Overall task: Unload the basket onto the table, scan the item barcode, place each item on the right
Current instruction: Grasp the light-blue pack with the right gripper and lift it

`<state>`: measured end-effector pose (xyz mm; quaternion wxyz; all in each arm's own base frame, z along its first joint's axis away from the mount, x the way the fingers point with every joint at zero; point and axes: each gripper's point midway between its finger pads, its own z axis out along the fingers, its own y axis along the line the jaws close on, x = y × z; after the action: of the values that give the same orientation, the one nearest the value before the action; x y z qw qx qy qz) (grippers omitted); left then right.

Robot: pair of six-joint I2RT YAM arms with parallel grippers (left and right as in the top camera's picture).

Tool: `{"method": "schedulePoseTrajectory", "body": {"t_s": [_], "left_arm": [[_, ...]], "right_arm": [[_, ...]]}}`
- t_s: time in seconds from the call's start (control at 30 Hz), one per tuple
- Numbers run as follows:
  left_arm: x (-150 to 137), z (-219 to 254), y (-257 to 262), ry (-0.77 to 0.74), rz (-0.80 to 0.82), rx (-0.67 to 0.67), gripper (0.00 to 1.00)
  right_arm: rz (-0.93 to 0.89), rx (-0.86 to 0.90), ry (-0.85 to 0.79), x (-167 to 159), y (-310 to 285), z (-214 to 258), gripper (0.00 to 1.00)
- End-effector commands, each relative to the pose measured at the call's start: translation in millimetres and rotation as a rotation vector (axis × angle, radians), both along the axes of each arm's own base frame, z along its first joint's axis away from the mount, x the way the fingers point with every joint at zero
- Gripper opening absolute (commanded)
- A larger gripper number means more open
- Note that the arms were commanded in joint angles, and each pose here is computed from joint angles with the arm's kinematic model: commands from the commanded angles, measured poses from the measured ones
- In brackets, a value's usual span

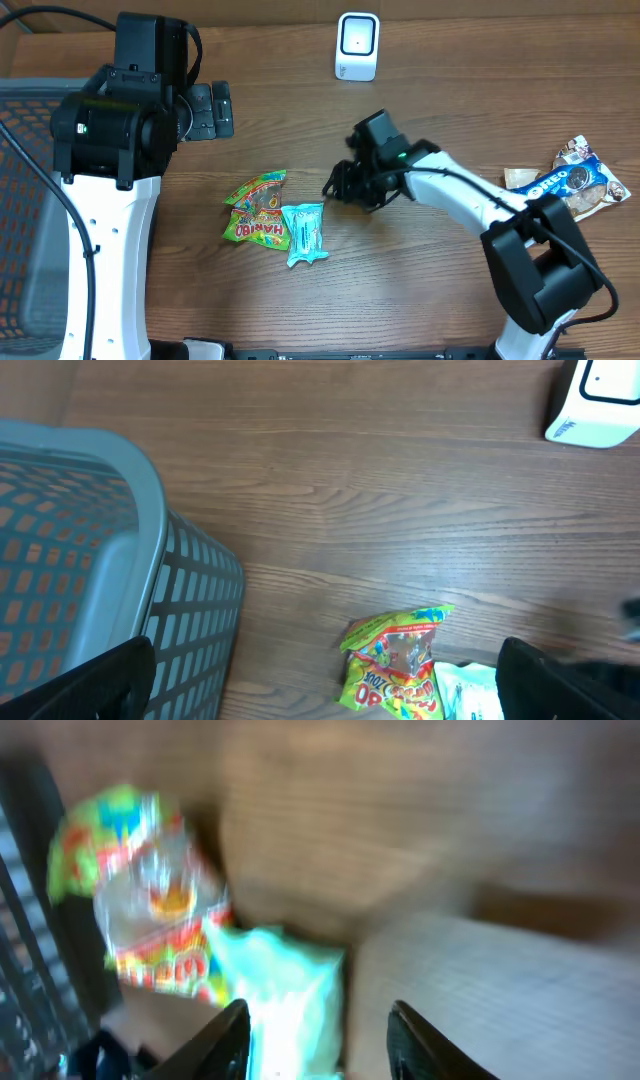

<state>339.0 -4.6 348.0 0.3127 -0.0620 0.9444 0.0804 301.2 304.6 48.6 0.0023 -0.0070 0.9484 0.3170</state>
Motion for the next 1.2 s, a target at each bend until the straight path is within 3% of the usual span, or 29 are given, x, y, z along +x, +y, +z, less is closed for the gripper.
{"method": "schedulePoseTrajectory", "body": {"t_s": [0.0, 0.07, 0.13, 0.23, 0.47, 0.73, 0.83, 0.9, 1.03, 1.17], "left_arm": [[1, 3, 3, -0.006, -0.006, 0.022, 1.0], [1, 3, 3, -0.006, -0.006, 0.022, 1.0], [1, 3, 3, -0.006, -0.006, 0.022, 1.0], [1, 3, 3, -0.006, -0.006, 0.022, 1.0], [1, 3, 3, -0.006, -0.006, 0.022, 1.0], [1, 3, 3, -0.006, -0.006, 0.022, 1.0], [1, 3, 3, -0.006, -0.006, 0.022, 1.0], [1, 3, 3, -0.006, -0.006, 0.022, 1.0], [1, 3, 3, -0.006, -0.006, 0.022, 1.0], [1, 3, 3, -0.006, -0.006, 0.022, 1.0]], "right_arm": [[-0.007, -0.087, 0.05, -29, 20, -15, 0.53], [-0.058, -0.15, 0.072, -41, 24, -27, 0.65], [-0.033, -0.137, 0.054, -48, 38, -28, 0.64], [-0.027, -0.151, 0.019, -49, 42, -29, 0.54], [-0.074, -0.158, 0.044, -41, 33, -30, 0.06], [0.03, -0.081, -0.001, -17, 16, -16, 0.04], [0.193, -0.016, -0.111, -1, 8, 0, 0.04], [0.292, -0.062, -0.241, 26, -16, 10, 0.04], [0.212, -0.417, -0.448, 98, -97, 10, 0.04], [0.133, -0.588, -0.561, 138, -145, 17, 0.05]]}}
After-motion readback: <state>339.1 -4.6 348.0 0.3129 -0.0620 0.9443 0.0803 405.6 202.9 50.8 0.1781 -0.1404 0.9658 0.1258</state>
